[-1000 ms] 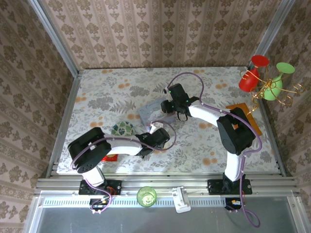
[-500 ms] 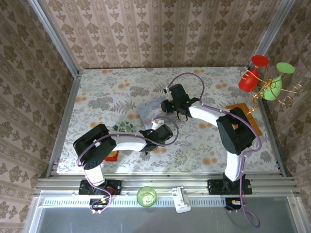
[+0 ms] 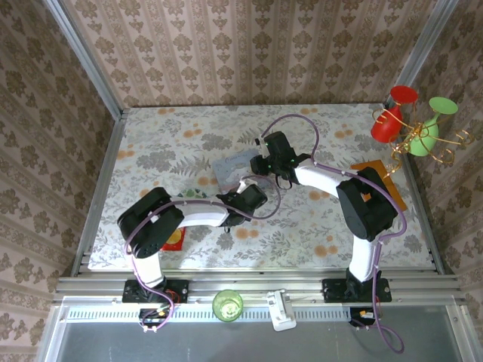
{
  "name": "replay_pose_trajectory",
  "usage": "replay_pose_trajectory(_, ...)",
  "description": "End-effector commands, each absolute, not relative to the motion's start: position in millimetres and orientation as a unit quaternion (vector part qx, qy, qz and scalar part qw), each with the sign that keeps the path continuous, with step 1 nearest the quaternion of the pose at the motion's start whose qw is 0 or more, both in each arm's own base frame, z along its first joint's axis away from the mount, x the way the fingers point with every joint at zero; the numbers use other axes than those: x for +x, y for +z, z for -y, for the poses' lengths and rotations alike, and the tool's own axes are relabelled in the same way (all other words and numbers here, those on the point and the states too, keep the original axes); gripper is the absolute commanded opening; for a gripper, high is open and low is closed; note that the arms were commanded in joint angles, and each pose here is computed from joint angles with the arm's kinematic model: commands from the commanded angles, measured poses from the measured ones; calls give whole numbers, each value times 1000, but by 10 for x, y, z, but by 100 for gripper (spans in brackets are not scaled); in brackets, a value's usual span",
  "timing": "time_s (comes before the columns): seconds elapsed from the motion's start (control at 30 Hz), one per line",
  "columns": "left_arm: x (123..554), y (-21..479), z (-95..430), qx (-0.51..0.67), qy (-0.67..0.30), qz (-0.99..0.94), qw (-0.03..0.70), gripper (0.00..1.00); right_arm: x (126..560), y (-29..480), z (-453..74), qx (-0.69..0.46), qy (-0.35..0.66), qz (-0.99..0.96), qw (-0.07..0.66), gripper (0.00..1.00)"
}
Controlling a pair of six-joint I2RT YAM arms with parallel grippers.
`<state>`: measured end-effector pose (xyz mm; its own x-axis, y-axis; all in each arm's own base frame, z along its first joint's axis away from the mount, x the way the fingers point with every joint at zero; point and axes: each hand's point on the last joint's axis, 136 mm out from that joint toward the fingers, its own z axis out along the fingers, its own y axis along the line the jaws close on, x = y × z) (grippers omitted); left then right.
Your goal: Unlock the padlock with the key
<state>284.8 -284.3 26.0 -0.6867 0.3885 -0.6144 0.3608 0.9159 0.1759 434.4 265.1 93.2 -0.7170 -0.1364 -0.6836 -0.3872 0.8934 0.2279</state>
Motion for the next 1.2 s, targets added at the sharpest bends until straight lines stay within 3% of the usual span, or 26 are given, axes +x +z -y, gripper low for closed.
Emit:
replay_pose_trajectory(0.0,2779,281,2614,151,28,-934,324,63,3776,277,-2483,-153,156,-953,210,31)
replay_pose_trajectory(0.13,2576,411,2653,77,-57,-944,316,64,3791,287,-2488,-153,157,-952,211,30)
replay_pose_trajectory(0.4,2466,315,2655,19,-105,-951,291,45,3823,337,-2530,-153,166,-950,216,30)
replay_pose_trajectory(0.6,2547,231,2757,17,-95,-951,294,53,3823,367,-2542,-151,172,-948,221,30)
replay_pose_trajectory(0.83,2639,36,2810,17,-80,-957,280,54,3797,338,-2526,-150,171,-949,220,30)
replay_pose_trajectory(1.0,2673,-20,2867,24,-76,-957,279,41,3793,321,-2516,-147,171,-949,220,29)
replay_pose_trajectory(1.07,2704,-15,2859,25,-76,-956,283,31,3796,330,-2518,-147,170,-949,222,30)
replay_pose_trajectory(1.17,2736,-20,2832,24,-74,-955,285,30,3799,322,-2513,-147,169,-949,222,29)
